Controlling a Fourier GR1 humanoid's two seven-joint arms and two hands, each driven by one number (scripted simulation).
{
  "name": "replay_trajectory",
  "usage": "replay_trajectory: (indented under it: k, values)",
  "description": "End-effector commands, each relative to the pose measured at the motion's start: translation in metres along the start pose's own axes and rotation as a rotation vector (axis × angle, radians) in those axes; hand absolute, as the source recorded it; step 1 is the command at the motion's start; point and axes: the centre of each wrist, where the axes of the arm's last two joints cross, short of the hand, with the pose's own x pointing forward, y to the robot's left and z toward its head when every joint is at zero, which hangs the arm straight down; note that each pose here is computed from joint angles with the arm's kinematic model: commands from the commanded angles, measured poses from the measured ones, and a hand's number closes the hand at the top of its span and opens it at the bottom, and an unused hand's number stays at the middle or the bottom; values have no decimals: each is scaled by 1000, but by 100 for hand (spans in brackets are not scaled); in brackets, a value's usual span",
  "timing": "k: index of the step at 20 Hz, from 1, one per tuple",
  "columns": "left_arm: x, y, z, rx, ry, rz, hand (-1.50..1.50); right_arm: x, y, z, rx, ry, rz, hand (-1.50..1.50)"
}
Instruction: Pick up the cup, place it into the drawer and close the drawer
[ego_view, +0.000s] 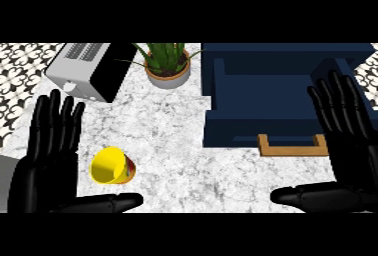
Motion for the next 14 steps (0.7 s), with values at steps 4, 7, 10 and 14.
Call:
replay_trajectory:
  k: [4, 7, 10, 14]
  values:
    - [-24, -4, 8, 23, 38, -5, -150, 8, -8, 16, -6, -17, 25, -150]
    - [-18, -9, 29, 37, 52, -25, -150, -1, 3, -2, 0, 1, 6, -150]
    - [-34, 13, 28, 65, 92, -27, -150, 25, 8, -2, -16, -16, 13, -150]
    - [-35, 9, 22, 54, 140, -48, -150, 12, 15, -19, 6, -15, 6, -150]
